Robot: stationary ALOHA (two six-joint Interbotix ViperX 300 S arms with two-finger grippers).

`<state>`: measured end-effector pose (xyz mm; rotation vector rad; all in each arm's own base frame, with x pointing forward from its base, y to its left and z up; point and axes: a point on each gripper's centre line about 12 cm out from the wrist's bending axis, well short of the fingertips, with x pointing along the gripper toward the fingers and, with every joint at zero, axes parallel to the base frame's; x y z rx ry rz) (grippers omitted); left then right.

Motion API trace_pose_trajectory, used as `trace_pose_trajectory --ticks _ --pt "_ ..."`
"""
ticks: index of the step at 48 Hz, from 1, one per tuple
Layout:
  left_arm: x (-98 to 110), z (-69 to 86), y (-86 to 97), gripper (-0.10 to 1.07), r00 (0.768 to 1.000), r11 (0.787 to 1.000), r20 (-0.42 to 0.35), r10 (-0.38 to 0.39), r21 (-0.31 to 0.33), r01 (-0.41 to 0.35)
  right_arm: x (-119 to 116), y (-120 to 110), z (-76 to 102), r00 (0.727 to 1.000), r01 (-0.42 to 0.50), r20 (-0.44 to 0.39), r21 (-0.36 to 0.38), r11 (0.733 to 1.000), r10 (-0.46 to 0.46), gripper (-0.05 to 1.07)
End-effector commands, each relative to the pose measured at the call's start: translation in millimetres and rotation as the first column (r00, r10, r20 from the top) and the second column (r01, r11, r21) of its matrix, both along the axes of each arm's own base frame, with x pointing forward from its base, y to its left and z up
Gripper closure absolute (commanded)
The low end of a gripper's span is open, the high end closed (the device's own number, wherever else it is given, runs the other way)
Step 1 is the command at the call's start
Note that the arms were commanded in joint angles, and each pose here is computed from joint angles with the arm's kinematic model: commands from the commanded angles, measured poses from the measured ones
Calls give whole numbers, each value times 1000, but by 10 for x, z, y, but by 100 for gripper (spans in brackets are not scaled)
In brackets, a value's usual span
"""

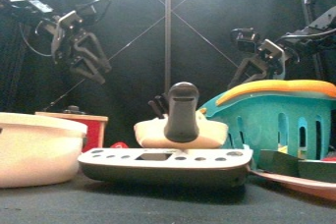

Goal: Grab knife sharpener

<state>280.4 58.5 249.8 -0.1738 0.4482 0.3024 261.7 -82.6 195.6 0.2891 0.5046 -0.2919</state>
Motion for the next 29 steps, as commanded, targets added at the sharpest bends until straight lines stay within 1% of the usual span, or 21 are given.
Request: trace_pose_trajectory --ticks 1,5,7,9,11,14,15,19,21,26,29 --pt "189 121 52 7 1000 996 -3 -25 86 25 46 -21 111 999 -2 33 -12 1000 2 3" --pt "337 123 113 7 998 979 -50 -45 195 54 42 -21 104 1000 -1 30 -12 1000 1 3" --pt "403 120 148 7 996 965 -76 -49 253 67 45 -22 110 1000 0 32 -13 1000 1 3" --pt "471 107 204 7 993 946 -109 -40 317 73 43 -20 105 1000 -2 31 -12 1000 2 3" --pt "528 96 252 7 991 929 -134 -25 363 73 43 -20 105 1000 -2 31 -12 1000 2 3" --pt "607 76 315 7 987 909 -163 2 411 66 43 -24 101 1000 0 30 -11 1000 0 3" --pt "638 74 325 7 986 906 -167 7 419 65 43 -21 100 1000 -1 29 -12 1000 1 3" --pt "747 51 369 7 984 908 -175 17 416 58 40 -23 91 1000 -1 26 -11 1000 1 3" --pt "795 29 377 8 984 909 -178 9 411 66 41 -30 96 1000 2 27 -12 1000 -1 3" --pt "940 -39 384 9 983 917 -179 -36 385 104 44 -30 87 1000 1 23 -13 1000 -1 3" --pt "997 -47 436 10 984 921 -174 -41 376 105 44 -30 87 1000 1 23 -13 1000 -1 3"
